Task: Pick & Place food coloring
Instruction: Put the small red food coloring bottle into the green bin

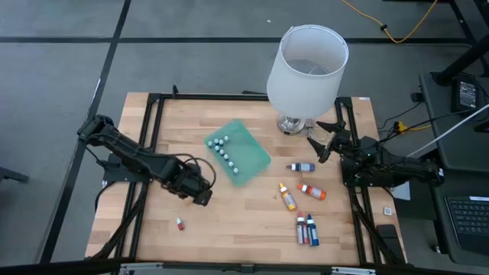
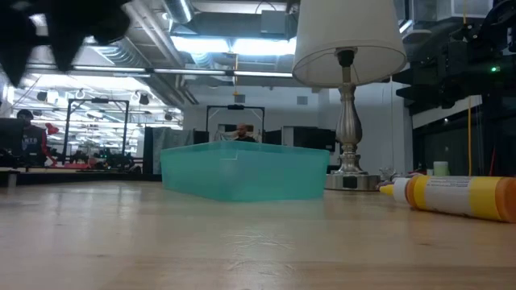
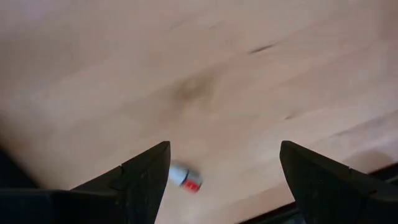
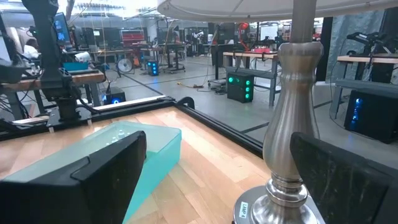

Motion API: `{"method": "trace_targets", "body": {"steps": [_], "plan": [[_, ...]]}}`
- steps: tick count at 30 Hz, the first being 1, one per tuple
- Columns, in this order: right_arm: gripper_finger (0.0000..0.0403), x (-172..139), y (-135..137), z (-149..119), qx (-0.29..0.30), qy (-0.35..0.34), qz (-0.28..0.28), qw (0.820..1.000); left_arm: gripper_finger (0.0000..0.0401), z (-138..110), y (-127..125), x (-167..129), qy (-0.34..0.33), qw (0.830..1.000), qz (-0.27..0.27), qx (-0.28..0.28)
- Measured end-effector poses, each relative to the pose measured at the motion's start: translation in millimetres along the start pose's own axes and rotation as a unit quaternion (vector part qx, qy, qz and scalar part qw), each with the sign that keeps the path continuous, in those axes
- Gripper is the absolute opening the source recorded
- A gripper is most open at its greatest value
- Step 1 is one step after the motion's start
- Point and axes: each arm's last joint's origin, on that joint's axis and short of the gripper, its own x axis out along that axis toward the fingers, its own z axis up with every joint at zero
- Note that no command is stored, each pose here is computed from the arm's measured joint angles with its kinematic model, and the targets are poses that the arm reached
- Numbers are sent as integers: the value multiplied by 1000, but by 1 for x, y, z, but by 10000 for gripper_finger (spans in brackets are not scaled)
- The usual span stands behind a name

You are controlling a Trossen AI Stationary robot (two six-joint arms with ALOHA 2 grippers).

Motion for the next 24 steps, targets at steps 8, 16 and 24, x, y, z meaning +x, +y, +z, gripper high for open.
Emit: {"method": "trace_targets", "body": {"steps": [8,16,24], "plan": [[397,0,0,0,0,0,0,1000,294,-31,19,20,95,983,74,-137],[397,0,0,0,0,0,0,1000,294,-35,16,47,160,956,31,-245],[397,0,0,0,0,0,0,1000,294,-32,28,81,223,929,15,-295]]}}
